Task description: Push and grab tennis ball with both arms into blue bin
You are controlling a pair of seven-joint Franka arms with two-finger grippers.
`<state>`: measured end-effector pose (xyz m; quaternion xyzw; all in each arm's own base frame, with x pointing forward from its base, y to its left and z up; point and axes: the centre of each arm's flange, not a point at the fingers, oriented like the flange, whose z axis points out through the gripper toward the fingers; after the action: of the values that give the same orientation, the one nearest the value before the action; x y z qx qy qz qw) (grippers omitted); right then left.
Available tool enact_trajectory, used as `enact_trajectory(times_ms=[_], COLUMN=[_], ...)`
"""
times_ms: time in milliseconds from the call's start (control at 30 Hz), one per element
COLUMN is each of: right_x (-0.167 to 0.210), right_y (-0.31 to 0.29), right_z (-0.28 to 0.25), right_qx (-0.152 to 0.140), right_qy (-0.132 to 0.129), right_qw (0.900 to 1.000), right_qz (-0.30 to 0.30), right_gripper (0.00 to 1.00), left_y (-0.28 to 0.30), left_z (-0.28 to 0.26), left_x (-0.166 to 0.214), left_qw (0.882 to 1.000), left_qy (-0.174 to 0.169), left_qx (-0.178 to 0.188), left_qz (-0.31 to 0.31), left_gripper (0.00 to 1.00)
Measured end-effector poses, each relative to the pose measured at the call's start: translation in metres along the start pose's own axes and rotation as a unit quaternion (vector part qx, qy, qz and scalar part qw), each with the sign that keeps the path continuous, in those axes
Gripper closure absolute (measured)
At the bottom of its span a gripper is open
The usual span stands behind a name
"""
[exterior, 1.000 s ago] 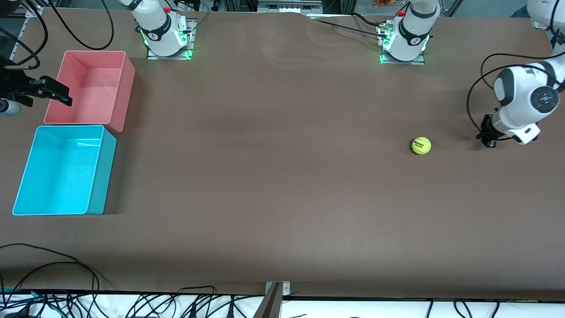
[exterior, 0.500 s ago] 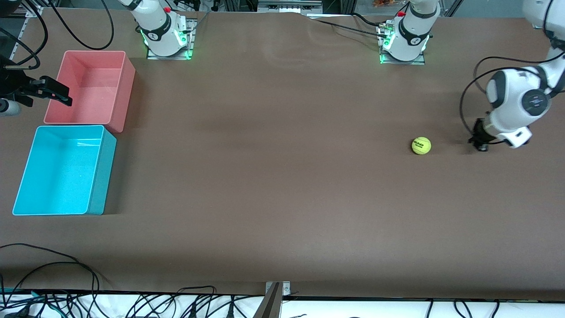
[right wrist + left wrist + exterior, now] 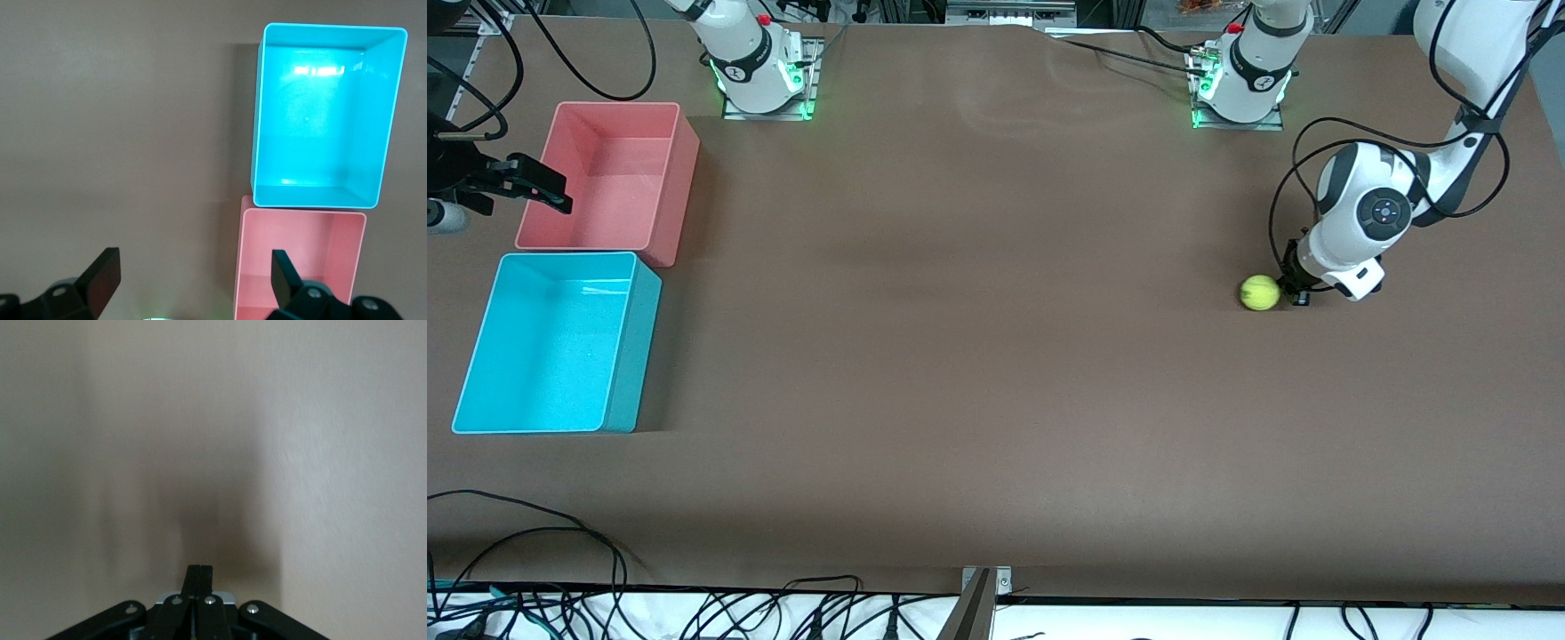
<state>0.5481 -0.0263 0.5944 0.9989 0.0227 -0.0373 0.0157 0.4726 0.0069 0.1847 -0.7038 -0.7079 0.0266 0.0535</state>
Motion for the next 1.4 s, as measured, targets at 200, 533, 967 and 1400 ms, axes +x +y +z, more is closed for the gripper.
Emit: enact_trajectory(times_ms=[200, 533, 967, 1400], right_x=[0.000, 0.000, 0.000, 0.000], right_y=[0.000, 0.000, 0.000, 0.000], right_z=[0.000, 0.000, 0.000, 0.000], right_qx=[0.000, 0.000, 0.000, 0.000], right_qy=[0.000, 0.000, 0.000, 0.000], right_qw=[1.000, 1.000, 1.000, 1.000], right_qz=[0.000, 0.000, 0.000, 0.000], right_gripper=[0.00, 0.00, 0.00, 0.00], left_y=[0.005, 0.005, 0.002, -0.057], left_z=[-0.013, -0.015, -0.015, -0.018], left_x=[-0.010, -0.005, -0.036, -0.249], left_qw=[1.000, 1.000, 1.000, 0.997], left_qy=[-0.006, -0.004, -0.009, -0.008], left_qx=[0.006, 0.008, 0.012, 0.014], left_qz=[-0.005, 0.003, -0.012, -0.070], left_gripper=[0.99, 0.99, 0.99, 0.99])
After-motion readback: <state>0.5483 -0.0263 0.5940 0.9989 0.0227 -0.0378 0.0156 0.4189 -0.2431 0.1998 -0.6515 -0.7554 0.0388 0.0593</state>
